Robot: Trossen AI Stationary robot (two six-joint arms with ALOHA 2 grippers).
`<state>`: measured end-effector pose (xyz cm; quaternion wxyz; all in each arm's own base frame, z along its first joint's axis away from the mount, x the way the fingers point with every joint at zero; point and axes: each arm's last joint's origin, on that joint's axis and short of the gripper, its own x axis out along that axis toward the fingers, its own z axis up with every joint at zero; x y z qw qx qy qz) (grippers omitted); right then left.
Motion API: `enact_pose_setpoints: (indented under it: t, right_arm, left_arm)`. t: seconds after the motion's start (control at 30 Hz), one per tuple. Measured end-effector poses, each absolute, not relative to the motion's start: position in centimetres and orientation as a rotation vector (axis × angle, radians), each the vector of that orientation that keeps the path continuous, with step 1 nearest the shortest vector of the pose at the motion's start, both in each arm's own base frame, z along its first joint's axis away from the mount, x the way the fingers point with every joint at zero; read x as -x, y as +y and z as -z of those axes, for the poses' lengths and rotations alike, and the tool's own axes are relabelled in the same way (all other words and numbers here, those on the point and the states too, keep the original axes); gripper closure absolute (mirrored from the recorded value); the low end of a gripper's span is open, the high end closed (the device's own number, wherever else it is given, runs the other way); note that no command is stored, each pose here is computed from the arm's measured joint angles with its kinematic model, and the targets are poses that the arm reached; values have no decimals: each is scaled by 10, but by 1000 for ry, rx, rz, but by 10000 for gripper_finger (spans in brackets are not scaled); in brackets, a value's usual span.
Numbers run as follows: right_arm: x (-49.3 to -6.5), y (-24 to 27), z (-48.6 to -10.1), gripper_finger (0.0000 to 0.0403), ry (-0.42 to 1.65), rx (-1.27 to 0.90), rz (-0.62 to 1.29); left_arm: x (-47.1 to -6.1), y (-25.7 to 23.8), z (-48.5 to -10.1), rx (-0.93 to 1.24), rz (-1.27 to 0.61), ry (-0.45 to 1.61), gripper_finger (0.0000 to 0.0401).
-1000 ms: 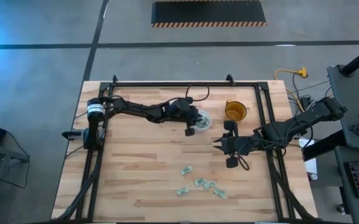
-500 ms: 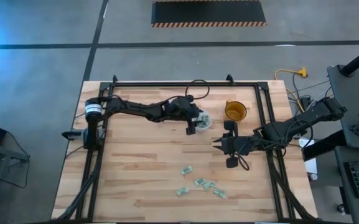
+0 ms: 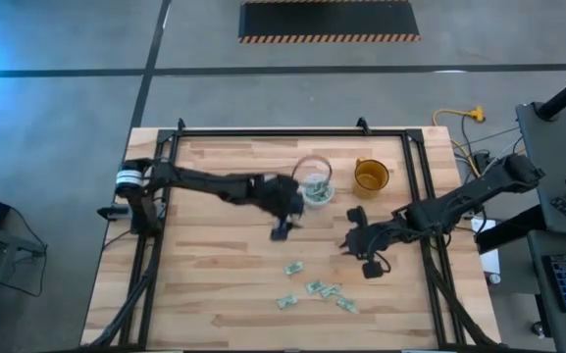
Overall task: Pick and place Stevia / Truvia into bins
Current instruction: Put the green stevia packet into the transparent bin
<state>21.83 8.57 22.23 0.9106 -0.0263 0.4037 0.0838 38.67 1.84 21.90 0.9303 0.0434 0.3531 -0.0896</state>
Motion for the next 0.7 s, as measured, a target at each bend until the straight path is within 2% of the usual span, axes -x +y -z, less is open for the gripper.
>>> enact_pose_setpoints:
  t: [0.33,0.7]
  right_arm:
    - [-240,105,-184,335,872,-76,-363]
    - [-258,141,-149,335,986,-124,-407]
  left_arm:
    - [-365,-80,-209,-187,428,870,191]
    - [-347,-128,-204,-223,408,925,191]
